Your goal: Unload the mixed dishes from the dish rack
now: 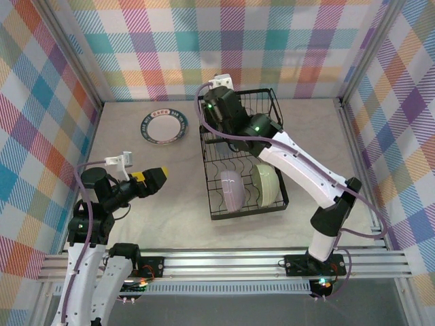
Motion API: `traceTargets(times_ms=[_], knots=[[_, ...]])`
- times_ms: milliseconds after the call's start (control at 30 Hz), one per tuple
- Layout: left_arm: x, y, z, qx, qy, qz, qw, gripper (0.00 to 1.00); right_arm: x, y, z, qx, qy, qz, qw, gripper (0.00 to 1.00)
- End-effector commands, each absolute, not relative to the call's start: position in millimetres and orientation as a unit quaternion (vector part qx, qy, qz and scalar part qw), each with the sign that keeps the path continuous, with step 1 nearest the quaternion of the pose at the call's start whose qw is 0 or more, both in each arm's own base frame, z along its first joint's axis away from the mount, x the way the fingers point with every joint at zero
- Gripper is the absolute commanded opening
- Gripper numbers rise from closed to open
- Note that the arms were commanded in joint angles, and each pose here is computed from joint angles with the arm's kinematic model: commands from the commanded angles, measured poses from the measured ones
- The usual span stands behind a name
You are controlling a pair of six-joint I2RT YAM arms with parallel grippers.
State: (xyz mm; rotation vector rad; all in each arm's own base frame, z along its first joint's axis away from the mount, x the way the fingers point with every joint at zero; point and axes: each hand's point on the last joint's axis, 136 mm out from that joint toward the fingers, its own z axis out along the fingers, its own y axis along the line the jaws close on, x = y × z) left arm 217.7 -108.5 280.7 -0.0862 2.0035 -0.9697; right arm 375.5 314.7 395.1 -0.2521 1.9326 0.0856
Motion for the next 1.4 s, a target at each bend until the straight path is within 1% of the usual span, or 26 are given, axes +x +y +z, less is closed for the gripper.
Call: traceTargets(times_ms=[0, 133, 200, 267, 367, 600, 933, 1167, 1367], knots=[[213.6, -111.6, 281.5, -0.020, 0.806, -0.389, 0.445, 1.00, 380.1, 311.0, 401.5, -0.098, 0.814, 0.008, 0.572, 0.57], [213.2, -112.5, 281.0, -0.018, 0.807, -0.389, 0.444, 1.00, 385.4, 315.5, 399.0, -0.097, 0.815, 0.001, 0.571, 0.54], [213.2, -112.8, 281.1, -0.017, 0.807, -0.390, 0.444, 1.00, 387.5, 317.9, 396.6, -0.097, 0.816, -0.001, 0.570, 0.49], [212.3, -114.8, 282.2, -0.014, 0.805, -0.395, 0.442, 1.00, 389.4, 318.4, 395.4, -0.095, 0.816, -0.006, 0.570, 0.47], [209.4, -122.1, 287.3, -0.001, 0.796, -0.418, 0.439, 1.00, 391.5, 319.5, 394.3, -0.093, 0.816, -0.009, 0.570, 0.43], [194.8, -145.3, 310.7, 0.052, 0.753, -0.495, 0.431, 1.00, 395.0, 319.1, 391.4, -0.084, 0.817, -0.019, 0.570, 0.31], [194.1, -144.6, 309.2, 0.052, 0.756, -0.487, 0.434, 1.00, 397.3, 317.5, 392.2, -0.073, 0.813, -0.030, 0.577, 0.14], [195.2, -143.1, 307.5, 0.049, 0.759, -0.481, 0.435, 1.00, 398.1, 313.2, 402.8, -0.064, 0.803, -0.037, 0.591, 0.01], [196.4, -142.3, 305.9, 0.047, 0.762, -0.478, 0.435, 1.00, 399.8, 306.3, 422.8, -0.051, 0.784, -0.049, 0.617, 0.00]])
